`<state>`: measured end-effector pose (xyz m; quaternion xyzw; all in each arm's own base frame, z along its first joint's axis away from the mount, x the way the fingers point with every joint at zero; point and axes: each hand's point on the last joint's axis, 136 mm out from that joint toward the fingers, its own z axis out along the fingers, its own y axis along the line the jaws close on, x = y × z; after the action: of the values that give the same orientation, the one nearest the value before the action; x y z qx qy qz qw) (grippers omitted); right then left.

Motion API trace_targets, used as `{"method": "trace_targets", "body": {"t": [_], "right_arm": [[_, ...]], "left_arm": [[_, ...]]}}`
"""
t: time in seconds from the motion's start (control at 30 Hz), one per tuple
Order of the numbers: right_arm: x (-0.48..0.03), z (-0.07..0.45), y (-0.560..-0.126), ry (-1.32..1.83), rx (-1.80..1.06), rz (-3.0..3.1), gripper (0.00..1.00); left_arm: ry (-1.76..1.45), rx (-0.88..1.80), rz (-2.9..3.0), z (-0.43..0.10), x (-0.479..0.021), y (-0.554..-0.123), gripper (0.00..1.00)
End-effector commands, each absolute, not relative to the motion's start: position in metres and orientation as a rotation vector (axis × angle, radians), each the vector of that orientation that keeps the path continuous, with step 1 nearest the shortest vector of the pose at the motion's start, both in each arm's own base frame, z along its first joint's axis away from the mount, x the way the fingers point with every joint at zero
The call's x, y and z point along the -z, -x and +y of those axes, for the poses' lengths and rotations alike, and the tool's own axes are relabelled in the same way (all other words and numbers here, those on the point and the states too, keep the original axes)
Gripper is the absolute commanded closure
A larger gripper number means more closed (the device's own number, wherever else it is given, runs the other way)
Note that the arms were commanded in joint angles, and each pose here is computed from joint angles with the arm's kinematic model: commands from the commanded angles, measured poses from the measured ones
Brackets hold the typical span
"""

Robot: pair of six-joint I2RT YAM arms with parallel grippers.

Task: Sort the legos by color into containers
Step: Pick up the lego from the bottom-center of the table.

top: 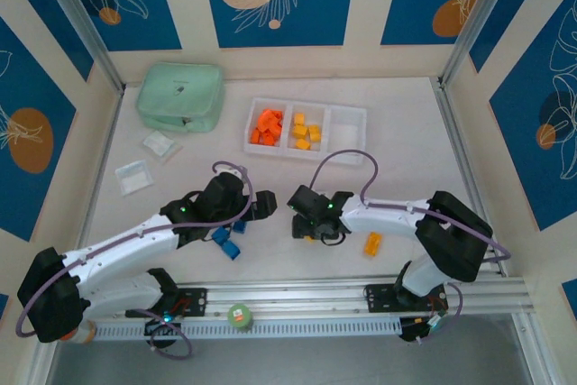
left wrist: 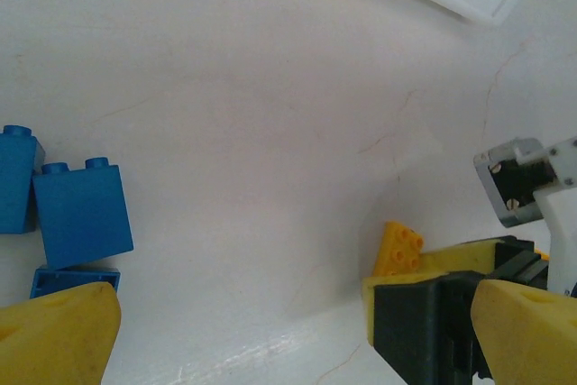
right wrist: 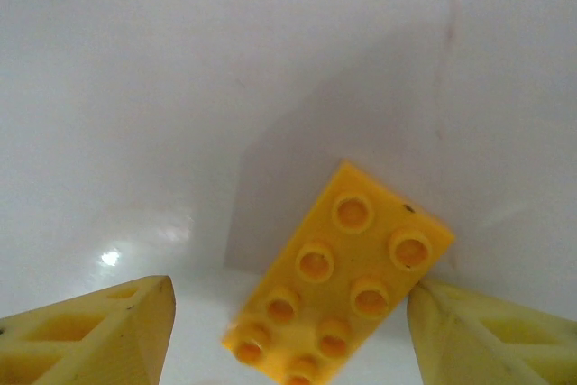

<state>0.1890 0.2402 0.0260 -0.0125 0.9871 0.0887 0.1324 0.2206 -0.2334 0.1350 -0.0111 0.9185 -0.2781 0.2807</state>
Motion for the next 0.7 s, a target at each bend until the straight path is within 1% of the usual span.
{"method": "trace_targets", "body": {"t": [0.0,0.27,0.4,0.67], "right_arm": [[-0.033,0.252,-0.205,0.054,-0.271,2.807,0.32],[-0.022,0.242,-0.199,0.126,-0.107,2.844,0.44],[-0.019,0.242,-0.196,0.165,-0.067,2.849,0.53],[-0.014,0.245,-0.197,0.232,0.033,2.85,0.6]], "left_arm": [[0.055,0.739,2.437,-0.229,-0.137,-0.22,0.01],[0.061,0.733,2.427,-0.226,-0.138,-0.22,0.01],[0.06,0.732,2.428,-0.227,-0.138,-0.221,0.01],[0.056,0.733,2.429,-0.227,-0.138,-0.22,0.01]]}}
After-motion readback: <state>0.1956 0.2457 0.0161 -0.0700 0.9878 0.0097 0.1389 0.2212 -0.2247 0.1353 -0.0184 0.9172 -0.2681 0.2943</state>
